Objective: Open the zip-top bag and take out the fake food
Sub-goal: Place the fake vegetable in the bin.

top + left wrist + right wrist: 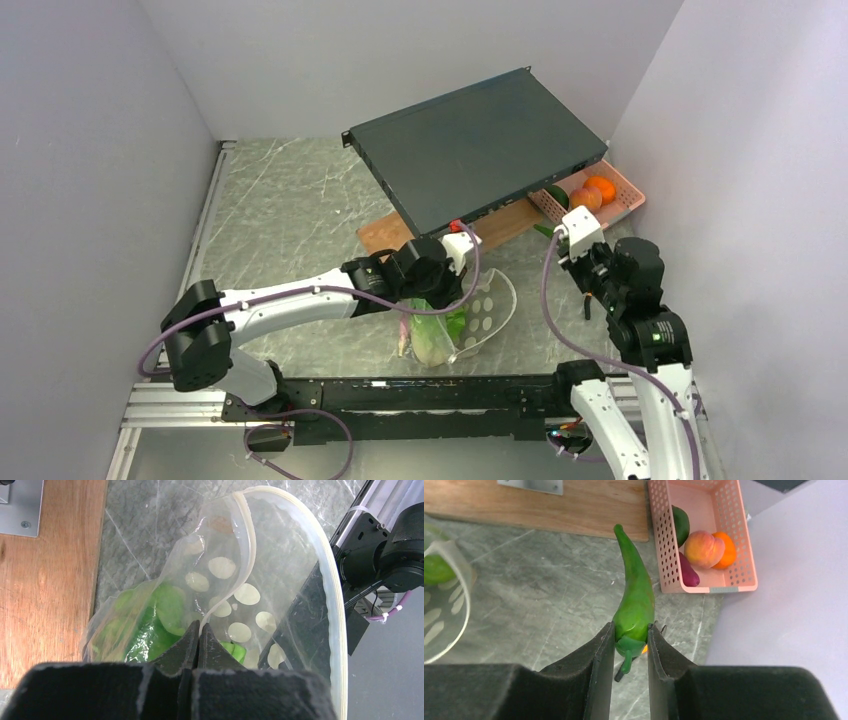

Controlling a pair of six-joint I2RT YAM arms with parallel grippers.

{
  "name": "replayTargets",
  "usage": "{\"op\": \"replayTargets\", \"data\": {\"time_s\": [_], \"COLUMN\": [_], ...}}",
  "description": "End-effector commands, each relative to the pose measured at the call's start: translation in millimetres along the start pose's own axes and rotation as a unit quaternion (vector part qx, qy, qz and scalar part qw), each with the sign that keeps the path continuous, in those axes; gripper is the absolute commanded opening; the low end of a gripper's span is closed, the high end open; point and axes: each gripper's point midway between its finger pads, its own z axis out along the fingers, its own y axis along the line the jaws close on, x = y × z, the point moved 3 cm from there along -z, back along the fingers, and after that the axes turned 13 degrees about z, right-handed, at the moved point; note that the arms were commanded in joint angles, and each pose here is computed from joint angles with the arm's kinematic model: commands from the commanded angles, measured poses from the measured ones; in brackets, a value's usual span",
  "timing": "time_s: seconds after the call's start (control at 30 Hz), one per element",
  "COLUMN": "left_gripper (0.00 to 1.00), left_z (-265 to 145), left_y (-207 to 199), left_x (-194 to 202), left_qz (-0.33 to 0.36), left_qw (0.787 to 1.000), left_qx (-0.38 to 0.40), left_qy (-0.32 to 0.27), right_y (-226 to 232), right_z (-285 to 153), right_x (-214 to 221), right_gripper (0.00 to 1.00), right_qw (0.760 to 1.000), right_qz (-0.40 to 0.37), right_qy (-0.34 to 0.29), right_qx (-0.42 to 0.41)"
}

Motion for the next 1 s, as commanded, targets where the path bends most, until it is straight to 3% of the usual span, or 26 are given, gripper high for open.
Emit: {"op": "replayTargets", "data": {"time_s": [0.0, 0.43, 0.97], "left_gripper": [0.00, 0.00, 0.00], "left_z": [-11.3, -17.4, -18.6], "left_y": [-0.8, -2.7, -2.5], "left_x": [-16.7, -20.6, -26.4], "left_qz": [0.016, 0.042, 0.052], "left_qw": [0.999, 0.997, 0.996], "left_qx": [0.008, 0.020, 0.019], "left_qy": [-0.040, -0.055, -0.065], "right_y": [-16.6, -70.7, -136.7], "right_z": [17.2, 60.6, 123.4], "right_x": [-15.6, -11.4, -13.4], "right_gripper": [0.00, 0.00, 0.00], "right_qw": [0.995, 0.957, 0.912], "right_qz": [0.084, 0.279, 0.387], "right_qy": [-0.037, -0.042, -0.091], "right_qx": [0.046, 0.066, 0.097]}}
